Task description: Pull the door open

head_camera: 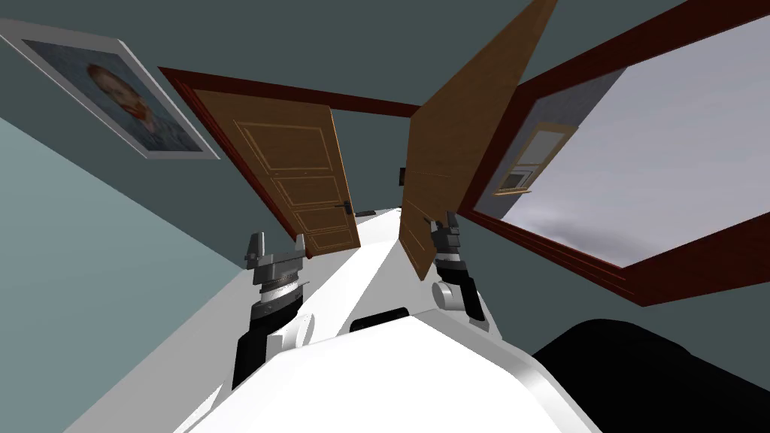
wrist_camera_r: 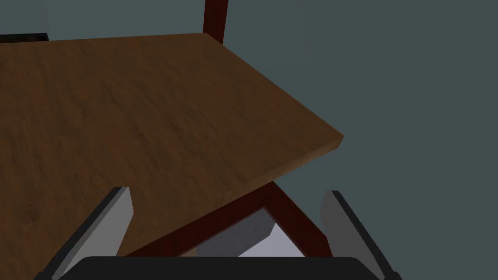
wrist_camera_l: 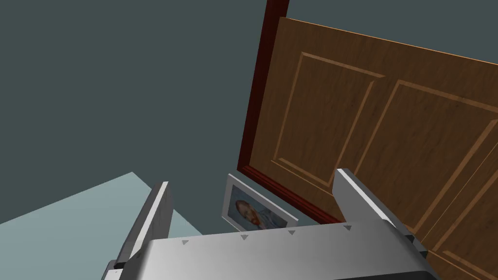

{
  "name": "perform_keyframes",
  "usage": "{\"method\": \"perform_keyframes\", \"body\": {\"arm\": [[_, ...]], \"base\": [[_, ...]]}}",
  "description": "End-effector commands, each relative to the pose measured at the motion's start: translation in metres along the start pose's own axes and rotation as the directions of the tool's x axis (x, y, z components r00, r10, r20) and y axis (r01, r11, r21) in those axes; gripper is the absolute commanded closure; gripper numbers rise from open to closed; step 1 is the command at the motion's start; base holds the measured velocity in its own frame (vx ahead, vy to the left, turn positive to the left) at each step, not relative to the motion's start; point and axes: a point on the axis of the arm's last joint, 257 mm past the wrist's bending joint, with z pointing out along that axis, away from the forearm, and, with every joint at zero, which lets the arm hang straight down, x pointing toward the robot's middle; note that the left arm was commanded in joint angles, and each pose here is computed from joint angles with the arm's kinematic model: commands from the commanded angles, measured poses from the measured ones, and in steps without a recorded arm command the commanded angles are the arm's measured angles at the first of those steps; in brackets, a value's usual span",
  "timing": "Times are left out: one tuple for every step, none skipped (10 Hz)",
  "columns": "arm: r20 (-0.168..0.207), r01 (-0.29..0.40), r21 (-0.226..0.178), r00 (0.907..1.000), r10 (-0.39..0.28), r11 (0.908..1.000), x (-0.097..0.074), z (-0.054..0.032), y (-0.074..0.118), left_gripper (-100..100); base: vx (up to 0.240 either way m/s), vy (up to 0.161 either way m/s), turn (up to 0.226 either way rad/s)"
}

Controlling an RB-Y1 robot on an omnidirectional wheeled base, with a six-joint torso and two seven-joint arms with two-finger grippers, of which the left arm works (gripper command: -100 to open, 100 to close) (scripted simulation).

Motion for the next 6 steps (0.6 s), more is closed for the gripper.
{"method": "perform_keyframes", "body": {"arm": [[0.002,-0.011,-0.023,0.9999,0.011,0.9997,-0.005,-0.0027,0.009,-100],[0.003,-0.014,-0.029,0.9999,0.014,0.9995,-0.006,-0.0034,0.011,-100],[0.004,-0.019,-0.040,0.9998,0.019,0.9990,-0.008,-0.0047,0.015,-100],[0.006,-0.026,-0.054,0.9996,0.026,0.9982,-0.011,-0.0066,0.021,-100],[0.009,-0.033,-0.069,0.9994,0.034,0.9970,-0.015,-0.0087,0.027,-100],[0.012,-0.041,-0.085,0.9991,0.042,0.9955,-0.019,-0.0109,0.032,-100]], "base": [[0.098,0.013,-0.071],[0.166,0.028,-0.057],[0.163,0.012,-0.034],[0.176,0.015,-0.049],[0.168,0.011,-0.066],[0.175,0.021,-0.067]]}}
